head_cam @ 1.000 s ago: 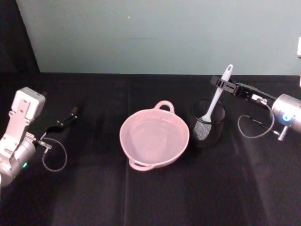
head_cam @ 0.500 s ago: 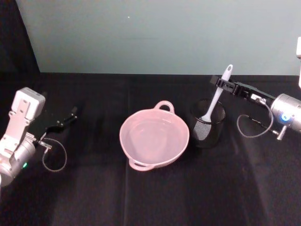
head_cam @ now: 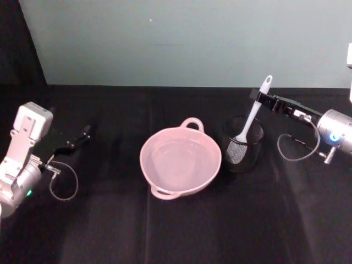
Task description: Use the one hand to pick up the spoon and stir the clear water in the bowl.
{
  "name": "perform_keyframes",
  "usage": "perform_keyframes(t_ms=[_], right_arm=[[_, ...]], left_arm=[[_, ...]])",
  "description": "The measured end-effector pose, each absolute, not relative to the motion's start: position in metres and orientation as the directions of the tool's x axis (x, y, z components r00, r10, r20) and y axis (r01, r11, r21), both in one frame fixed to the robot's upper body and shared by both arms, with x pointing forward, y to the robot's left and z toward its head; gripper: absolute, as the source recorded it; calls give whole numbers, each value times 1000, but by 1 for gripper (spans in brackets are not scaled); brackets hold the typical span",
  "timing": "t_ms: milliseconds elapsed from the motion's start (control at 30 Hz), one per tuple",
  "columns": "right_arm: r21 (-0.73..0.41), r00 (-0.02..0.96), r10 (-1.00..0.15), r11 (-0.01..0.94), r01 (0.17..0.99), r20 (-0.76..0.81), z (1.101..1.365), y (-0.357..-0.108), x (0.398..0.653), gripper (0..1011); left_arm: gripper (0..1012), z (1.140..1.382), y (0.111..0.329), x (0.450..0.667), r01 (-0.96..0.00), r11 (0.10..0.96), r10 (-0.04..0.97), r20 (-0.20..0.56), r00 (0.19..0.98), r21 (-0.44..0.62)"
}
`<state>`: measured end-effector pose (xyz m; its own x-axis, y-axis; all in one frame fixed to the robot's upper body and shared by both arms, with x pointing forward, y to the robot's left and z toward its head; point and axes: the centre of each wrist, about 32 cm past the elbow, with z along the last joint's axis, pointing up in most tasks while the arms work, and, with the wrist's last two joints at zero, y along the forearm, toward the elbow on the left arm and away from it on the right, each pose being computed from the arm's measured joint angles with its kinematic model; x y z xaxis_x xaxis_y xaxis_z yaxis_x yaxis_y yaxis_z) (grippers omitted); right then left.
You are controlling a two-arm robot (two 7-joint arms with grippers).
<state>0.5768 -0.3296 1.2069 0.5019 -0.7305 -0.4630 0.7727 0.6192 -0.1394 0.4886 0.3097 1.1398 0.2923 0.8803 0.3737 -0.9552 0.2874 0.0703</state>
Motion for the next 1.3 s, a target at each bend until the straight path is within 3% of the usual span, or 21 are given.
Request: perform_keyframes(t_ms=[267,400,733,1000,1300], right_arm=[[-140,502,-730,620,772,-463,1207,-330,577,208],[-140,502,-730,620,772,-463,1207,-330,577,120],[-136,528,-743,623,770,-411,1214,-329,573,114],[-121,616,-780,626,770,-110,1267,-330,552,114],[-43,657,-752,655,754,65,1319,-325,539,114]], left_arm=[[1011,1140,310,489,-955,287,880,374,292,70],[1011,1140,310,489,-955,287,880,374,292,70],[1011,1140,310,489,-955,287,880,374,292,70],[1011,1140,310,489,-955,287,880,374,292,70],[1011,1140,310,489,-955,287,880,374,292,70]])
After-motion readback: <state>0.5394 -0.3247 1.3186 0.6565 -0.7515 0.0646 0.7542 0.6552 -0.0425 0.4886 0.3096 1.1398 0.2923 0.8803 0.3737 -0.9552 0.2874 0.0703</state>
